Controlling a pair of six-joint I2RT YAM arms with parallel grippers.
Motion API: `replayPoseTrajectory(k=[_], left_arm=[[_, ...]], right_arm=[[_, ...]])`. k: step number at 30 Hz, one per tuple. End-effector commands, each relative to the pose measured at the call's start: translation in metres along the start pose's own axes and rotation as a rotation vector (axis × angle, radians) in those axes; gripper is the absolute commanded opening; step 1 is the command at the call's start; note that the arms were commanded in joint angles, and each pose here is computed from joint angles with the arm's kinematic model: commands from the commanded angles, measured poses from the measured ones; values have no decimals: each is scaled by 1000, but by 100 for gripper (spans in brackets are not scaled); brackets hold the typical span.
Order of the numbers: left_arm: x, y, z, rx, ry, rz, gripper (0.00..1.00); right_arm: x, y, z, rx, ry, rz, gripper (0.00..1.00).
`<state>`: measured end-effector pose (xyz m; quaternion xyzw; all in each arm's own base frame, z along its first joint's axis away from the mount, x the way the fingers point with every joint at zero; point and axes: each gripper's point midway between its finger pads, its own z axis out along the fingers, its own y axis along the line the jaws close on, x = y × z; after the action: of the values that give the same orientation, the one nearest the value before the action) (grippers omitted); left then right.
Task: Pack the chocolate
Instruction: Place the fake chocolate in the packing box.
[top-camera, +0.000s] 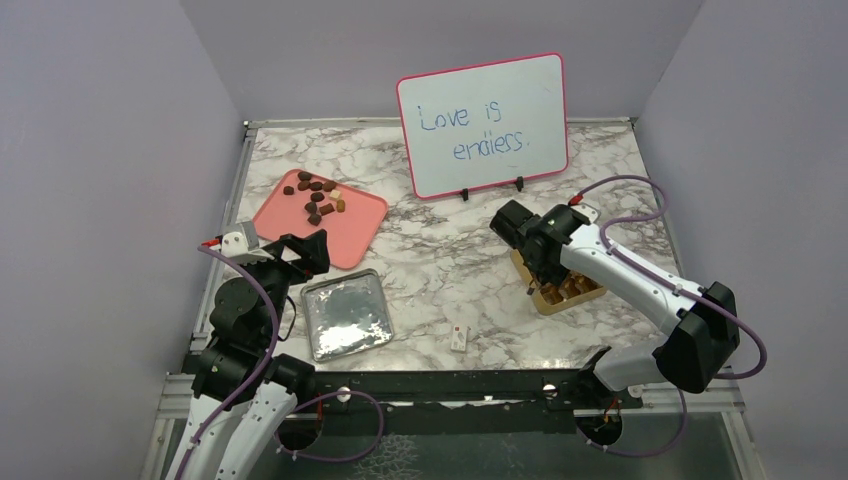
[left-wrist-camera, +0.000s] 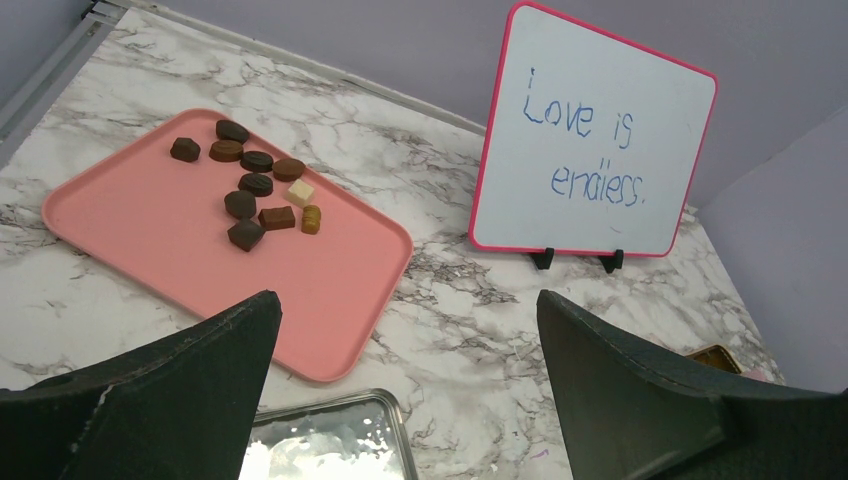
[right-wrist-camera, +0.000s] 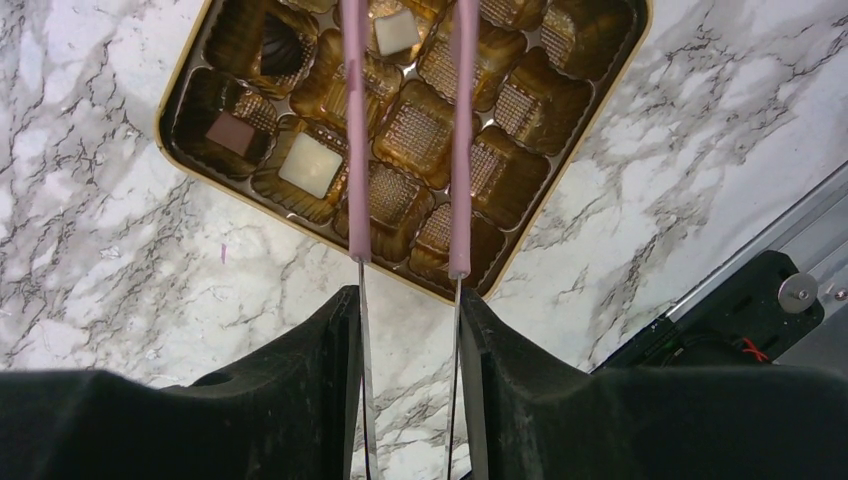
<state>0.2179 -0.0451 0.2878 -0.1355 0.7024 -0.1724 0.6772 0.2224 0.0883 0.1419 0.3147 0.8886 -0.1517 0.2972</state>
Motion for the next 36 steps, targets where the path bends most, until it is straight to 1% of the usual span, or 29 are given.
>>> replayPoseTrajectory(k=[1, 6, 12, 16, 20, 23, 30, 33, 36], left_arm=[[-5, 0, 1, -3, -22, -2, 99], [-5, 0, 1, -4, -23, -2, 99], [-7, 0, 0, -2, -28, -4, 99], [-7, 1, 0, -5, -30, -4, 99], [-8, 1, -1, -4, -34, -4, 99], [-9, 2, -2, -6, -41, -6, 99], [-10, 2, -3, -6, -46, -7, 99], [-10, 2, -3, -5, -47, -8, 99], [-13, 3, -5, -10, -58, -12, 99]], right_arm=[[-14, -9, 2, 35, -74, 27, 42], [-20, -9, -2, 34, -85, 22, 41], [-32, -1, -11, -6, -107, -3, 40], [-40, 14, -19, -67, -112, -30, 39], [-46, 35, -29, -164, -108, -53, 39], [-48, 59, -38, -282, -98, -84, 39], [-37, 116, -63, -608, -74, -267, 39], [-27, 145, -84, -836, -92, -377, 39], [-14, 162, -103, -1021, -99, -457, 39]])
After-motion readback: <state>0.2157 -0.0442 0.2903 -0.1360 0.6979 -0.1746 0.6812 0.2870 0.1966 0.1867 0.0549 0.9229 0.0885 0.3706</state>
